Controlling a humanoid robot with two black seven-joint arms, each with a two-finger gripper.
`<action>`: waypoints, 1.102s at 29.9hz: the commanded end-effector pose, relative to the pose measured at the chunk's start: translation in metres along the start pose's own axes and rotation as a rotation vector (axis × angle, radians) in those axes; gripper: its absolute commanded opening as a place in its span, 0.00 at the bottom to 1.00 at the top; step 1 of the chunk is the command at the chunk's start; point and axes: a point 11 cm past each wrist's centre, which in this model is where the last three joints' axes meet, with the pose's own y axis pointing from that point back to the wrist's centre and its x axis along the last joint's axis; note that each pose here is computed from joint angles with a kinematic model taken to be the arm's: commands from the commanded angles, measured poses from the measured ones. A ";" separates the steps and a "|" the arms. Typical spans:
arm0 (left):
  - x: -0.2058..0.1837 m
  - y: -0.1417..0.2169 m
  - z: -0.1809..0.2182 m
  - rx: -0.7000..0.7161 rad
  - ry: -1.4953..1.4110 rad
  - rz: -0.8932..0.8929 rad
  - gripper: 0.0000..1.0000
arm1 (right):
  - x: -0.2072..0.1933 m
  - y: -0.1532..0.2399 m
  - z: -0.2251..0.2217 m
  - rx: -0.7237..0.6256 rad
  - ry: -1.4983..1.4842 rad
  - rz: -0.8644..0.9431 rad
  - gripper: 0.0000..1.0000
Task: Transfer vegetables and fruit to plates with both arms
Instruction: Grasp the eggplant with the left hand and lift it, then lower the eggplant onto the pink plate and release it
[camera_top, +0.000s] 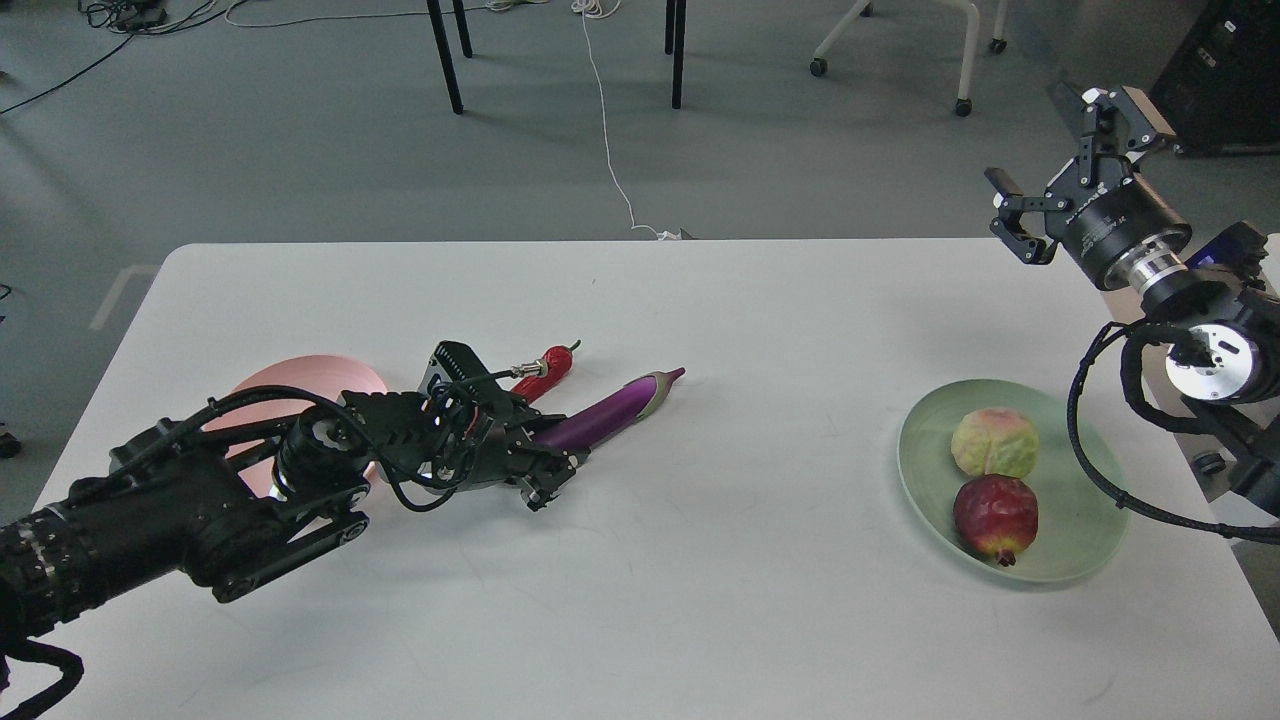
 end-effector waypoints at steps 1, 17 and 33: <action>0.003 0.004 -0.004 0.003 0.009 0.011 0.09 | 0.001 0.001 0.000 0.003 0.000 0.002 0.99; 0.005 0.141 -0.104 0.232 0.264 0.154 0.10 | 0.018 0.018 -0.002 0.206 -0.277 0.053 0.99; -0.095 0.191 -0.121 0.375 0.369 -0.016 0.14 | 0.060 0.051 0.024 0.239 -0.379 0.216 0.99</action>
